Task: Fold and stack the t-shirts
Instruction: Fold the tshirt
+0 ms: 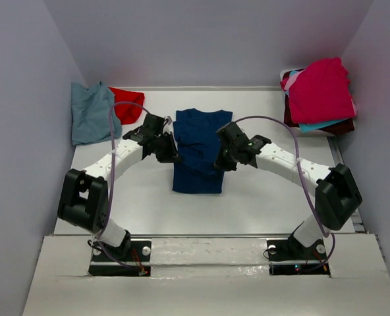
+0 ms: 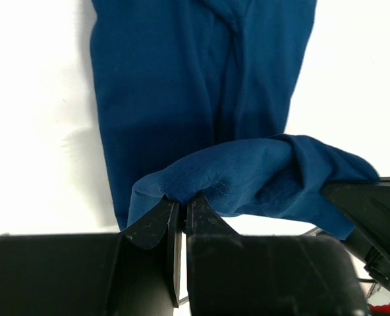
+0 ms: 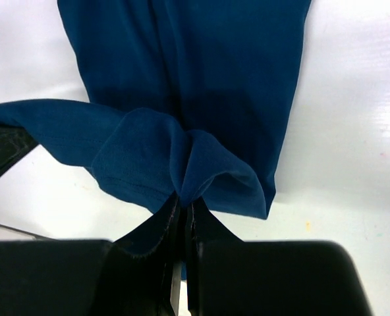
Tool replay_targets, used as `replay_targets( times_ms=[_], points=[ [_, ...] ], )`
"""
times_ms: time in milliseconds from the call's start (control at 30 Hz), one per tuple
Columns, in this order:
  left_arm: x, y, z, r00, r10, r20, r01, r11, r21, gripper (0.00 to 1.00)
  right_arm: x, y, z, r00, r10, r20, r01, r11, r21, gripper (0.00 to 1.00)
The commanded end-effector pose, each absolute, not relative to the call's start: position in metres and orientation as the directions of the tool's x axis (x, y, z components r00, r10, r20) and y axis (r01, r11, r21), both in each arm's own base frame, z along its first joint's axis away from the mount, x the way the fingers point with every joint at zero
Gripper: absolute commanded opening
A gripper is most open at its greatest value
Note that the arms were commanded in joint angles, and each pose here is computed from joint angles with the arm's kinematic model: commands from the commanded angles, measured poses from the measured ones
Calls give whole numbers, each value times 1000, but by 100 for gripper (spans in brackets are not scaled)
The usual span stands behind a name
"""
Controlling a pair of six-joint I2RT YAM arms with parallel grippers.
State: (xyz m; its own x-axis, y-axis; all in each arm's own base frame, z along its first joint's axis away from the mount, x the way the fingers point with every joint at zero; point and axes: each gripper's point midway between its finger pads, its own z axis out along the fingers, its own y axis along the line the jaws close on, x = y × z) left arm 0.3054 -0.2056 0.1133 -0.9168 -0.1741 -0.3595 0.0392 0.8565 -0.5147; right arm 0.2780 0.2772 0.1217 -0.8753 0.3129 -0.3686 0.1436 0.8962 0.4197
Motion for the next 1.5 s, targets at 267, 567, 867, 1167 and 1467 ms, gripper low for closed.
replay_targets(
  times_ms=[267, 567, 867, 1167, 1467],
  points=[
    [354, -208, 111, -891, -175, -418, 61, 867, -495, 6, 334, 278, 141, -842, 339, -420, 115, 873, 475, 7],
    [381, -207, 111, -885, -180, -430, 54, 877, -478, 6, 352, 280, 126, -853, 325, -408, 118, 882, 457, 7],
    [388, -205, 100, -890, -168, -424, 45, 892, -449, 6, 360, 289, 113, -876, 303, -375, 106, 881, 462, 7],
    [393, -201, 84, -900, -153, -409, 29, 913, -406, 62, 371, 288, 105, -879, 305, -366, 118, 883, 454, 25],
    [399, -197, 99, -883, -164, -440, 23, 921, -390, 93, 378, 281, 108, -869, 311, -385, 127, 891, 435, 79]
  ],
)
